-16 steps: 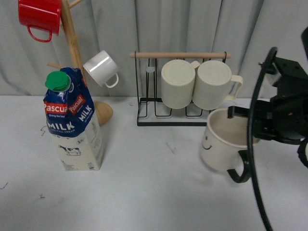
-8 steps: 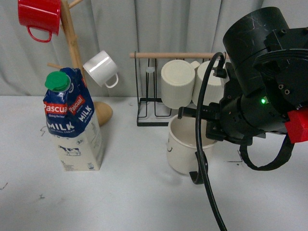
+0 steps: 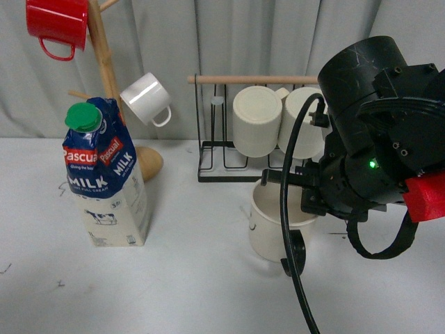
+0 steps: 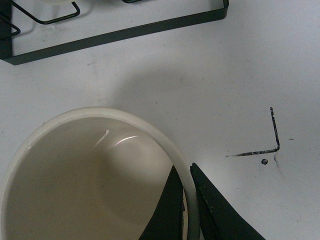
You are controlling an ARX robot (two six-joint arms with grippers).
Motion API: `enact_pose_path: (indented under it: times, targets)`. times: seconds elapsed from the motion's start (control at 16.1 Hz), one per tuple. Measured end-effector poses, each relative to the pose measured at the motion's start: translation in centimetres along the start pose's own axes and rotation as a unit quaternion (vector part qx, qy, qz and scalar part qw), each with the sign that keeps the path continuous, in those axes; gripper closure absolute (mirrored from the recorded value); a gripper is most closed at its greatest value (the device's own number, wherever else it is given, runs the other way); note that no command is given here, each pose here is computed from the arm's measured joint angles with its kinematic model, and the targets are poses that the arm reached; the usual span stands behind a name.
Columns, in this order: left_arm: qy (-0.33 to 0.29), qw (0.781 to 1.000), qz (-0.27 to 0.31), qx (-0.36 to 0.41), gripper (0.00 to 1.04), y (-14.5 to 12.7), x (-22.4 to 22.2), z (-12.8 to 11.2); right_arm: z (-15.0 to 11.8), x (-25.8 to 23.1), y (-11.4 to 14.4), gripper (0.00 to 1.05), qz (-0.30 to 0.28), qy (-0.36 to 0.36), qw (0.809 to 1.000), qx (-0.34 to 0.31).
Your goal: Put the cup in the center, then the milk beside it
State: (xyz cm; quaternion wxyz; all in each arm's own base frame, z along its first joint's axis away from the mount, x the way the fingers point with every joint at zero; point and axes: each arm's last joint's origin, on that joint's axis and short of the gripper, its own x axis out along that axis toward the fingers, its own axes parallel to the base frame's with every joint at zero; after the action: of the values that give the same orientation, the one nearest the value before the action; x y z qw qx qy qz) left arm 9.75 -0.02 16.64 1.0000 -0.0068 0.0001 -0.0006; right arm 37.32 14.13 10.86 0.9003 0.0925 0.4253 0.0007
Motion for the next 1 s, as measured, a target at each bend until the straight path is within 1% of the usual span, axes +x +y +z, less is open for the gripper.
enact_pose_path:
  times: [0.25,0.31,0.56,0.62,0.75,0.81,0.87,1.0]
  targets:
    - [0.0,1.0,0.0,0.0,0.07,0.0,0.0,0.0,0.4,0.5,0.3,1.01,0.009,-0.001,1.0,-0.001]
    - [0.0,1.0,0.0,0.0,0.07,0.0,0.0,0.0,0.5,0.6,0.4,0.93,0.018,-0.003,1.0,-0.004]
    - [0.0,1.0,0.0,0.0,0.07,0.0,0.0,0.0,0.7,0.7,0.4,0.5,0.034,0.0,0.999,-0.002]
    - [0.0,1.0,0.0,0.0,0.07,0.0,0.0,0.0,1.1,0.3,0.2,0.39,0.042,-0.004,0.999,0.001]
    - [0.0,1.0,0.0,0.0,0.07,0.0,0.0,0.0,2.4,-1.7,-0.3,0.17,0.073,-0.044,0.996,0.005]
    - [0.0,1.0,0.0,0.0,0.07,0.0,0.0,0.0,3.1,-3.4,-0.7,0.06,0.095,-0.078,0.992,0.007]
    - [0.0,1.0,0.0,0.0,0.07,0.0,0.0,0.0,3.9,-5.6,-1.4,0.07,0.129,-0.117,0.985,0.009]
    - [0.0,1.0,0.0,0.0,0.07,0.0,0.0,0.0,3.8,-10.2,-3.9,0.06,0.192,-0.194,0.962,0.012]
